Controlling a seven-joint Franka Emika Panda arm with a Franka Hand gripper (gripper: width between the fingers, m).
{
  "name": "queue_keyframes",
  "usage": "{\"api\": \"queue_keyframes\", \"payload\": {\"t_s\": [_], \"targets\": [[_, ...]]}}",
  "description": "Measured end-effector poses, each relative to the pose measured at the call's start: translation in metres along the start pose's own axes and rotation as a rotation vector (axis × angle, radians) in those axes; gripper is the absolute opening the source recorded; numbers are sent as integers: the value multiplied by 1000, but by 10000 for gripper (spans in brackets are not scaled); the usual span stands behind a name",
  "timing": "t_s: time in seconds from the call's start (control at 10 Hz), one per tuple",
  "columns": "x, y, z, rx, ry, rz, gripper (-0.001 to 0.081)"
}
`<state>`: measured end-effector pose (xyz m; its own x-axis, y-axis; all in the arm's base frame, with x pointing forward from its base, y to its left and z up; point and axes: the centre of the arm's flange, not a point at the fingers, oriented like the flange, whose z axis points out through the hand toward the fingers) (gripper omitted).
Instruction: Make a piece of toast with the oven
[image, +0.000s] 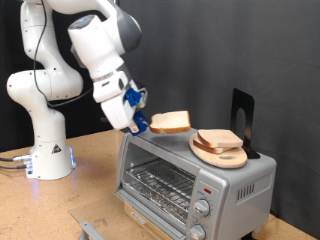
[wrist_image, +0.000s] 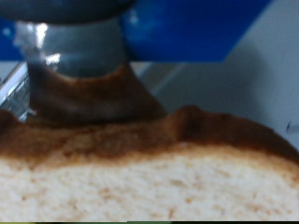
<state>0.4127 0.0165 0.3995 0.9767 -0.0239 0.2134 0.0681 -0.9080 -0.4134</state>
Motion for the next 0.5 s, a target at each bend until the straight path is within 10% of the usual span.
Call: {"api": "queue_keyframes", "payload": {"t_s": [0.5], "targets": [[-41, 30, -14, 2, 29, -15, 391]]}}
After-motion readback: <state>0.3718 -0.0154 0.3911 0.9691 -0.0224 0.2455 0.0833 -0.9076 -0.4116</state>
